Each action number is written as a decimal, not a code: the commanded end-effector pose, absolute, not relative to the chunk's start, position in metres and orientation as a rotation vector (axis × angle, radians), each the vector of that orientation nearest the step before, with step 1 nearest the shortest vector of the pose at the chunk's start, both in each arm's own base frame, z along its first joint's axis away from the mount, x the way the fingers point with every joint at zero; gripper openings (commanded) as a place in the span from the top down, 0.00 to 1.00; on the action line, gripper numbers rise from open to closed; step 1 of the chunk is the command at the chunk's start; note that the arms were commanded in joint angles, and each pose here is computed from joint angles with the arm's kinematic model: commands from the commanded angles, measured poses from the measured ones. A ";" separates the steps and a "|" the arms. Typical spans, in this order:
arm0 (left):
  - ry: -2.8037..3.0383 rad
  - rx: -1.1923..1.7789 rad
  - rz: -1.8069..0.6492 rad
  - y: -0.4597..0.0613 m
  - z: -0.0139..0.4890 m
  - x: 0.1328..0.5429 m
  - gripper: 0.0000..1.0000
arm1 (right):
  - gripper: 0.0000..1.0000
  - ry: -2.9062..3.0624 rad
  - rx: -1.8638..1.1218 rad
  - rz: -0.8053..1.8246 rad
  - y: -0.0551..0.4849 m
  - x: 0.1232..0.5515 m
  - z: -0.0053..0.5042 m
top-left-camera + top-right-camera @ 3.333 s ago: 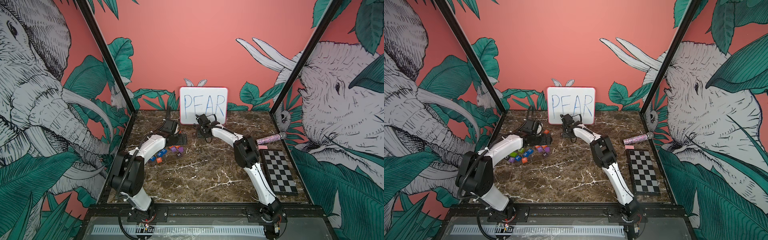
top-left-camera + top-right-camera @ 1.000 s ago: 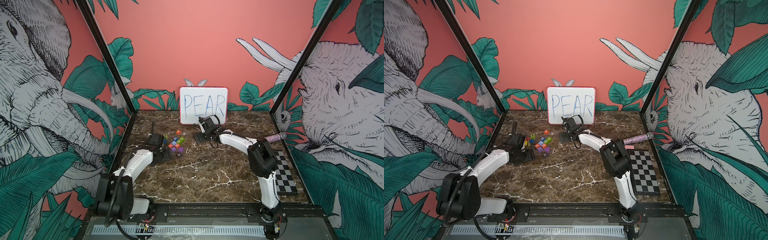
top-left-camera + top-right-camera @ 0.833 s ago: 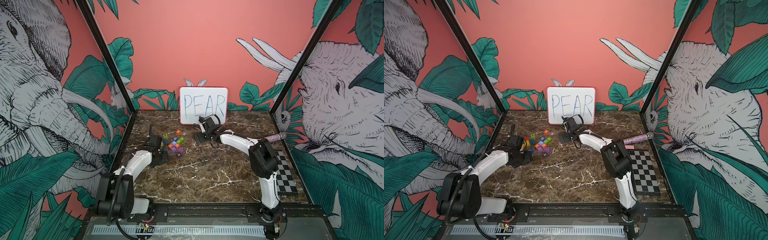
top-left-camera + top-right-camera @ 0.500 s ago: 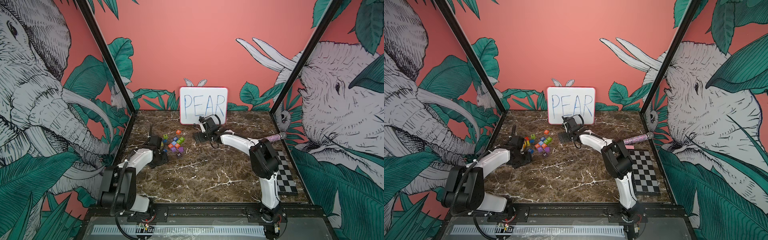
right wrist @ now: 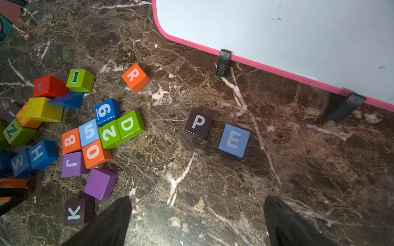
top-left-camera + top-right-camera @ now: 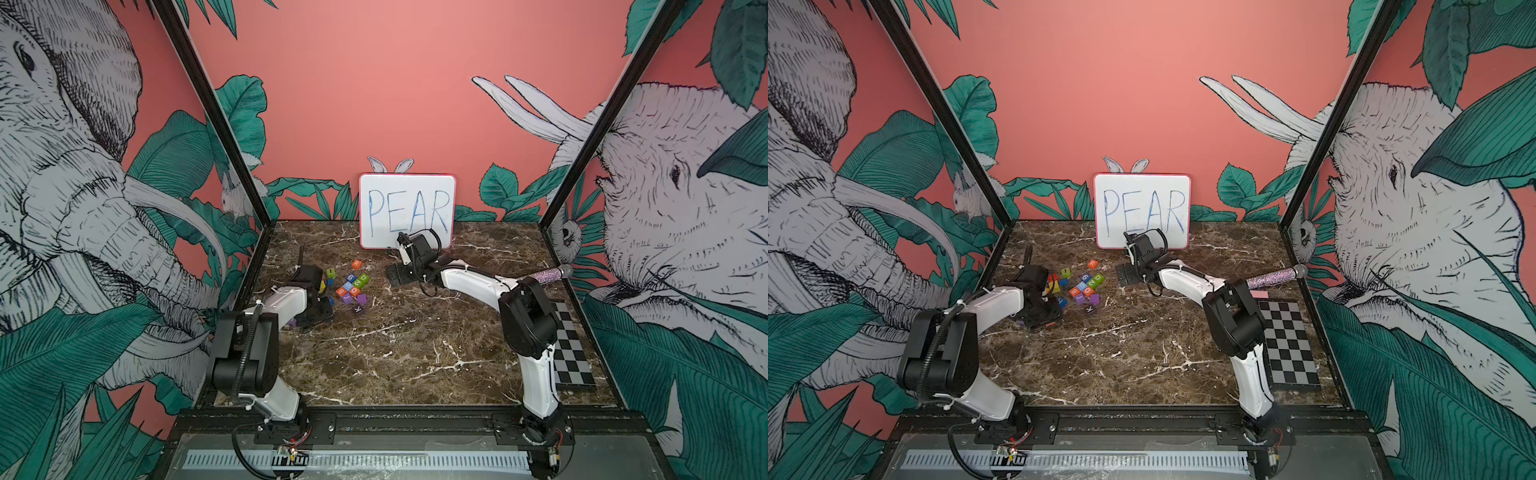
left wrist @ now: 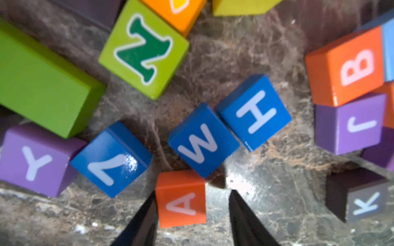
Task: Spell the uppercase word “pear” with letter blocks
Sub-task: Pick up the letter block from the center of the board.
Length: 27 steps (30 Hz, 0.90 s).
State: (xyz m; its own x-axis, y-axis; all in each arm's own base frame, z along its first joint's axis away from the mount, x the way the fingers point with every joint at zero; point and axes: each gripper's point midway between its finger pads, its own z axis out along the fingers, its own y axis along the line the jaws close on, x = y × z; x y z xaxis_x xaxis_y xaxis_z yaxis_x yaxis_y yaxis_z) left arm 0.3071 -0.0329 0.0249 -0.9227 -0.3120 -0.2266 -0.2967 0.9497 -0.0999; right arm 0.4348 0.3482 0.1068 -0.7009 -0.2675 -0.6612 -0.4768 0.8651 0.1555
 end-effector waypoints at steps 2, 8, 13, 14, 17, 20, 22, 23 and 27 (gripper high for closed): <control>2.844 -0.448 -0.081 -0.030 0.032 0.315 0.52 | 0.01 2.341 -0.526 0.432 0.350 0.436 0.124; 2.854 -0.440 -0.046 -0.026 0.029 0.311 0.56 | 0.01 2.345 -0.520 0.436 0.351 0.437 0.123; 2.868 -0.437 -0.042 -0.026 0.024 0.308 0.59 | 0.01 2.345 -0.515 0.439 0.351 0.437 0.124; 2.873 -0.434 -0.039 -0.025 0.023 0.307 0.59 | 0.01 2.345 -0.514 0.440 0.351 0.437 0.124; 2.881 -0.434 -0.040 -0.026 0.020 0.307 0.59 | 0.01 2.344 -0.510 0.442 0.351 0.437 0.125; 2.886 -0.430 -0.047 -0.027 0.018 0.307 0.59 | 0.01 2.347 -0.508 0.441 0.350 0.437 0.125; 2.885 -0.426 -0.051 -0.027 0.019 0.307 0.60 | 0.01 2.348 -0.507 0.437 0.349 0.436 0.125; 2.881 -0.422 -0.052 -0.027 0.021 0.308 0.61 | 0.01 2.349 -0.507 0.432 0.348 0.436 0.125; 2.858 -0.388 -0.078 -0.031 0.032 0.312 0.66 | 0.01 2.346 -0.515 0.401 0.343 0.435 0.126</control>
State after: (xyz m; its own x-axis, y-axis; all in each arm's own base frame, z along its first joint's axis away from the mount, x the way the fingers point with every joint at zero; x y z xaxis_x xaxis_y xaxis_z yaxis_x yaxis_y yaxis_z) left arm 0.3096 -0.0308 0.0210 -0.9343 -0.2751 -0.2267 -0.2648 0.9614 -0.0752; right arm 0.4350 0.3475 0.1065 -0.7039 -0.2633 -0.6597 -0.4709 0.8683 0.1560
